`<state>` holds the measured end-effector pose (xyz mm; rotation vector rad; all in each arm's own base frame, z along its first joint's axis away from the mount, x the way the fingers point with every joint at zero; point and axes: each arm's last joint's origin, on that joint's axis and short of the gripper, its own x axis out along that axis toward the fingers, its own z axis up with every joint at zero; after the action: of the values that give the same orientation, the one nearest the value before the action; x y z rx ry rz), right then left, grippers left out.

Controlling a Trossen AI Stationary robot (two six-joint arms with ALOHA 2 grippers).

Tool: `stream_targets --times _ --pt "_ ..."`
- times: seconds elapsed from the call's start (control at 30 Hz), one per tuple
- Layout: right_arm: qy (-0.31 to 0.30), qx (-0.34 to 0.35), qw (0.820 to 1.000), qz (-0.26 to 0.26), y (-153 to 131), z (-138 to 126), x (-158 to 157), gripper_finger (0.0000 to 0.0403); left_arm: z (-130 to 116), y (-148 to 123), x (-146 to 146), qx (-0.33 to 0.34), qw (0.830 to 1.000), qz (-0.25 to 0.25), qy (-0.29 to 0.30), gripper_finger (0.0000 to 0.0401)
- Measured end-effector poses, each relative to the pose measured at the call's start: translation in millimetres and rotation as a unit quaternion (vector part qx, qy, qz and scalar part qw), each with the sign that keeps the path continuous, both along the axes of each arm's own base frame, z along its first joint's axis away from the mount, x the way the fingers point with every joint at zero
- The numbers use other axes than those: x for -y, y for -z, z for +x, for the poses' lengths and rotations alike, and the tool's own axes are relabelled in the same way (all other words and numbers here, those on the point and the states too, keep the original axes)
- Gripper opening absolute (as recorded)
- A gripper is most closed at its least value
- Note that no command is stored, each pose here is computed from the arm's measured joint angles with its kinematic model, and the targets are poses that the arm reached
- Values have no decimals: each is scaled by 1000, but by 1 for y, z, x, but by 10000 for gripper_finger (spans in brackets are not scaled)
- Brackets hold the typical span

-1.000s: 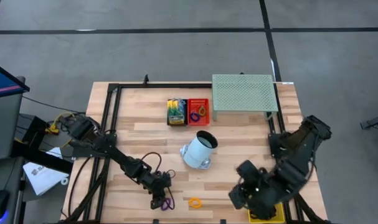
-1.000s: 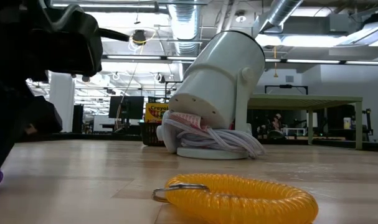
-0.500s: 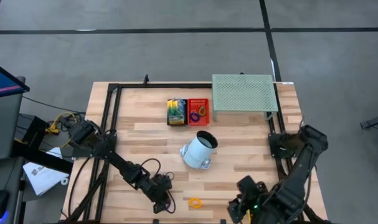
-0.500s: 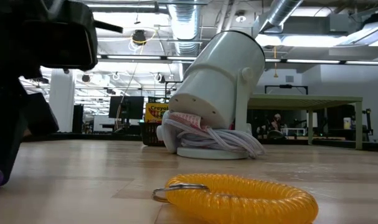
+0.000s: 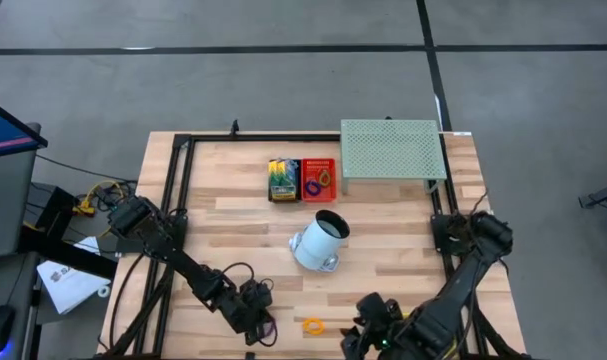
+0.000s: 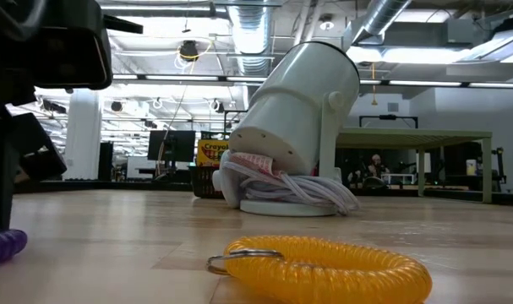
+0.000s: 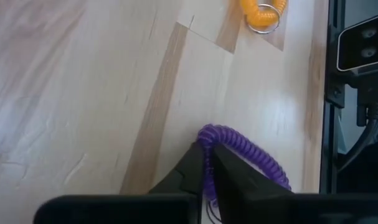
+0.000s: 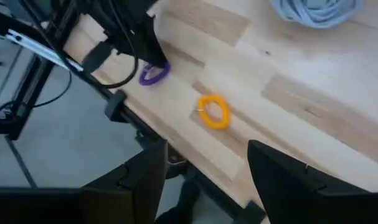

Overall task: Pick & Place Office Desk Supplies
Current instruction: Put the purple spring rubber band into the red bin

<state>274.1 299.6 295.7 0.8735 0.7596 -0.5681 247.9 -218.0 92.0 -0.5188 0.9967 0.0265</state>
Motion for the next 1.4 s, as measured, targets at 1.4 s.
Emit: stream_targets --times 1.4 --pt "-50 -151 987 11 118 46 -28 219 23 -68 -68 124 970 112 -174 3"
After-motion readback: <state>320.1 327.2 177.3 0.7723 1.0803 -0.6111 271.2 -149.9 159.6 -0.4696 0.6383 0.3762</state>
